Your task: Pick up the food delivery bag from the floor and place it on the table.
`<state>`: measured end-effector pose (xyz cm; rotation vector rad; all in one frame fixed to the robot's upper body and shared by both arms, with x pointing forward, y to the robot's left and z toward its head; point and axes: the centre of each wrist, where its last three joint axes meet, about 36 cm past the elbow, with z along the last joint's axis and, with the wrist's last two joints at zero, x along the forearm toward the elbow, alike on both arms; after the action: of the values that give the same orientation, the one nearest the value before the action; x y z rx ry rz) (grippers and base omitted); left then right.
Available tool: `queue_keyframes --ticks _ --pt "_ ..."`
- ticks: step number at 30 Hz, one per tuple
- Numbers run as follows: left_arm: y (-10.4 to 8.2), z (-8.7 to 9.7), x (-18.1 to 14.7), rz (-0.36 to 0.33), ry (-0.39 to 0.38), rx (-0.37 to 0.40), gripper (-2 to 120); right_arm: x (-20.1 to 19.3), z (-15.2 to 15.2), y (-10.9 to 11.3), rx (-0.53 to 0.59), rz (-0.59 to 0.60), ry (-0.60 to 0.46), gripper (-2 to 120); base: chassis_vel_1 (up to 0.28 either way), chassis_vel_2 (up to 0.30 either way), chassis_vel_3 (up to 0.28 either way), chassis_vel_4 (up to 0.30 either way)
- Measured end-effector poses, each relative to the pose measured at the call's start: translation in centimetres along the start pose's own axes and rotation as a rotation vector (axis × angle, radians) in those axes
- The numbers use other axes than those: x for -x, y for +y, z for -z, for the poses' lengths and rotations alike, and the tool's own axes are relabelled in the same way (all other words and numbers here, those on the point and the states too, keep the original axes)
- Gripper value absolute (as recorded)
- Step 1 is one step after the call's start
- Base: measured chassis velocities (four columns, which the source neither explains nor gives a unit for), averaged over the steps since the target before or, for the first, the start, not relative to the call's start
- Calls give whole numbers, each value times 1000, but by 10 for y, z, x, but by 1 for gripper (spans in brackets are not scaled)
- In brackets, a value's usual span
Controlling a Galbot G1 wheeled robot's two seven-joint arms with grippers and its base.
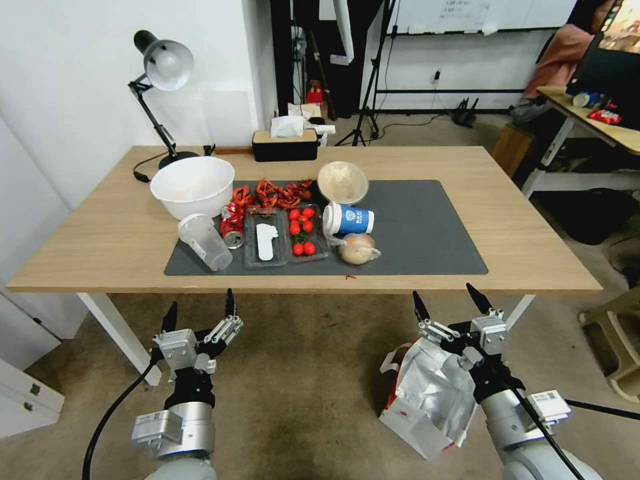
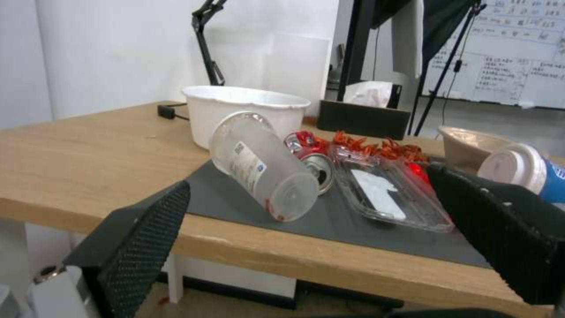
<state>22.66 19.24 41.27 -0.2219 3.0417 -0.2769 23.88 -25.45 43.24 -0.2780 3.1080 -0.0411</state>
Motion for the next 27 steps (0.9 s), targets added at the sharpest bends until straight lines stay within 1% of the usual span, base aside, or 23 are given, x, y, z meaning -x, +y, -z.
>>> queue_keyframes --ticks 11,27 --pt "5 1 2 12 10 2 100 -3 1 3 13 3 -4 100 0 0 0 0" --pt "5 0 1 14 21 6 100 -6 0 4 18 -5 -8 100 0 0 0 0"
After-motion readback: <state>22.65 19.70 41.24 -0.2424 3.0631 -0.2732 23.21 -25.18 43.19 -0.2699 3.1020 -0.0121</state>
